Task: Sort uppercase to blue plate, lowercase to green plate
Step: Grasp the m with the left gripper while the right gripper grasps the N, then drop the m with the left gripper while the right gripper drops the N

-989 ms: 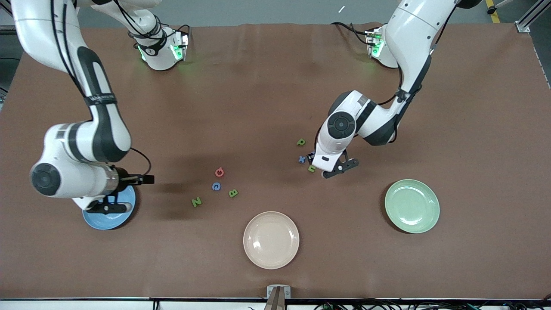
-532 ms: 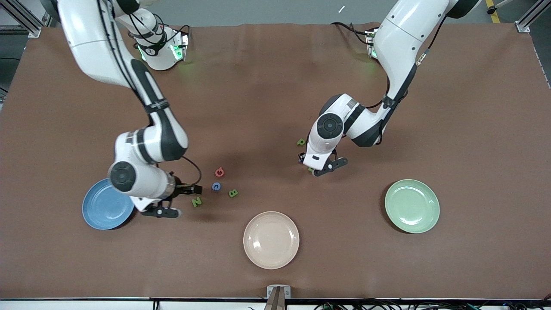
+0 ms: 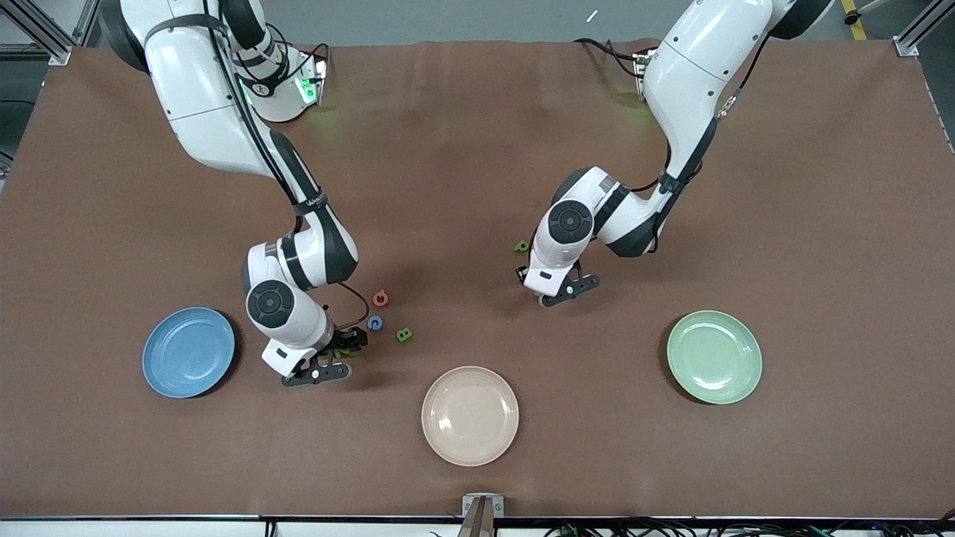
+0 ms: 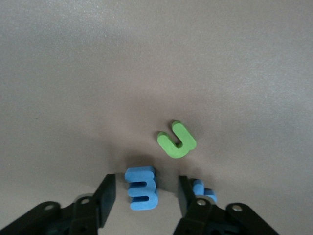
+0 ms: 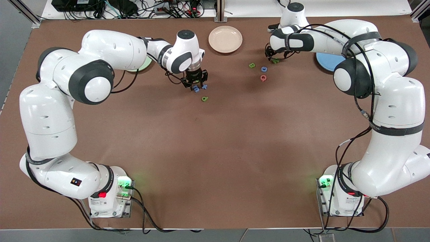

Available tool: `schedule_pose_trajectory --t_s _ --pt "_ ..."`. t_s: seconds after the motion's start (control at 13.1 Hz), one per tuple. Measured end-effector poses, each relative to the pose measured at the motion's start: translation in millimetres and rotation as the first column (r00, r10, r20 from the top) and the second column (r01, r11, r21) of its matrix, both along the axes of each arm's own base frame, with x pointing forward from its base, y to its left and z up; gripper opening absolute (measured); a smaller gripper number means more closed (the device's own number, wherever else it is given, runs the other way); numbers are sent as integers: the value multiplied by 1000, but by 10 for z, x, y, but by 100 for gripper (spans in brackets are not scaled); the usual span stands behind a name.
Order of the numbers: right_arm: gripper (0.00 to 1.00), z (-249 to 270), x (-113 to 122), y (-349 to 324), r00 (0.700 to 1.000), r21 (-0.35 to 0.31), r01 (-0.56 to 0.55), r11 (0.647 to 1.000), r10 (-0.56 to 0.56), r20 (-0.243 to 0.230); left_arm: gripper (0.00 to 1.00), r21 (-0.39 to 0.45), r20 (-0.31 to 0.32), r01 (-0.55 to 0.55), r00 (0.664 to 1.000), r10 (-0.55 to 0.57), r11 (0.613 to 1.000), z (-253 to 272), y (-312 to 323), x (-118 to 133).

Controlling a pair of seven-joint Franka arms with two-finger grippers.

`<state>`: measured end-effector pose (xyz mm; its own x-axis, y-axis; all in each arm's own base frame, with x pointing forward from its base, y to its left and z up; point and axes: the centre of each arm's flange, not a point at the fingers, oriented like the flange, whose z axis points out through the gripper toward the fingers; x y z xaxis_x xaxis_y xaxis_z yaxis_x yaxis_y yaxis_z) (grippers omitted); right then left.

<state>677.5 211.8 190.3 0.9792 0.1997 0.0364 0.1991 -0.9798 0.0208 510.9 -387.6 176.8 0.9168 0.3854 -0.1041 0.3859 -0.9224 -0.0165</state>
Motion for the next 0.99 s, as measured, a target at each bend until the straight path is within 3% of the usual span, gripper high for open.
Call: schedule_pose_trajectory --t_s 0.15,0.3,0.38,0.46,0.61,0.76,0.84,0.99 --pt "96 1 31 -33 1000 0 -23 1000 23 20 52 0 0 -1 1000 1 1000 -1 4 3" --pt "76 -46 30 -30 999 -1 -42 999 42 23 53 2 0 -2 1000 2 1000 -8 18 7" --pt "74 -67 30 -30 999 -2 -48 999 48 25 53 4 -2 -3 1000 3 1000 -15 23 4" --pt "67 -83 28 -30 998 -2 -49 999 49 24 53 6 -6 -2 1000 2 1000 -33 27 -13" --pt "64 -108 22 -28 998 -3 -50 999 50 22 52 6 -6 -1 1000 1 1000 -37 26 -18" --pt "62 -123 18 -26 999 -3 -51 999 51 19 38 1 -2 0 1000 0 1000 -23 10 -16" --pt "61 -125 17 -26 999 -3 -51 999 51 19 38 1 -2 0 1000 0 1000 -23 10 -17" --pt "56 -123 18 -23 999 -2 -51 999 51 19 27 0 0 0 1000 0 1000 -11 8 -13"
